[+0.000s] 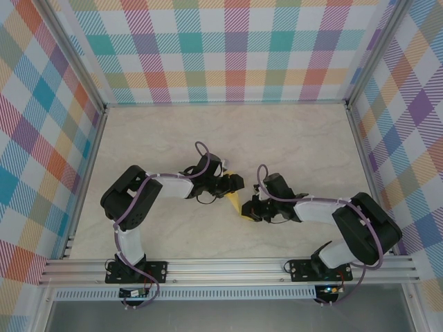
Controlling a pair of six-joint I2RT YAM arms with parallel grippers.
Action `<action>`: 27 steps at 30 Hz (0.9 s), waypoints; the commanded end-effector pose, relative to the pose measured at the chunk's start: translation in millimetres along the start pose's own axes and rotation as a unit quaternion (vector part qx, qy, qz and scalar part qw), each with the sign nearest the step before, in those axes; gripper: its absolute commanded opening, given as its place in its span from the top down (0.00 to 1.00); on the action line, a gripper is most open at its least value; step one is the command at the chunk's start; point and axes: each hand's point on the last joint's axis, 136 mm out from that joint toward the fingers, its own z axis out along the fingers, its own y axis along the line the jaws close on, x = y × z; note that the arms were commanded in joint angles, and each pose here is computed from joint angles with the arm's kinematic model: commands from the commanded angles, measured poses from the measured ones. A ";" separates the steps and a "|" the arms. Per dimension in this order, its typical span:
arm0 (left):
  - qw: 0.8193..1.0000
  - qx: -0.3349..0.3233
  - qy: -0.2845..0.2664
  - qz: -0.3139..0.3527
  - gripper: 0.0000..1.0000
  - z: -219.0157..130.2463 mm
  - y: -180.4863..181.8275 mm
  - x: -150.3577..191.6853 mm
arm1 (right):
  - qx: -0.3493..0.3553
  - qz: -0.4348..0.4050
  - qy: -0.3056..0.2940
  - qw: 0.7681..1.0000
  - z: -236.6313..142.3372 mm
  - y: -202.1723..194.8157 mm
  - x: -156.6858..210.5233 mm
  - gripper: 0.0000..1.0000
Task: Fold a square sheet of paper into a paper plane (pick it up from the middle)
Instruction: Fold the wing for the fifth time at the center of the table.
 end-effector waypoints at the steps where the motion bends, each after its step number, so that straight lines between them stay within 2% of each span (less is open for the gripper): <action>1: 0.997 -0.073 0.022 -0.032 0.38 8.4 46.8 16.5 | -0.017 -0.010 -0.028 0.999 -0.9 27.0 -23.6 0.92; 7: 0.996 -0.074 0.022 -0.034 0.38 8.2 47.9 17.8 | -0.034 0.012 -0.054 0.998 20.2 36.2 -54.8 0.92; 12: 0.997 -0.070 0.022 -0.035 0.38 8.7 46.6 17.1 | -0.010 0.036 -0.055 0.998 34.1 16.2 -59.9 0.92; 19: 0.996 -0.076 0.018 -0.036 0.38 7.5 47.7 16.2 | 0.027 0.058 -0.029 0.998 33.5 -27.0 -29.0 0.93; 23: 0.996 -0.077 0.019 -0.038 0.38 8.3 49.2 16.7 | 0.026 0.055 0.001 0.998 26.8 -34.0 -6.8 0.93; 27: 0.996 -0.077 0.017 -0.041 0.38 8.4 49.0 15.7 | 0.031 0.044 0.000 0.999 14.8 -35.0 2.8 0.92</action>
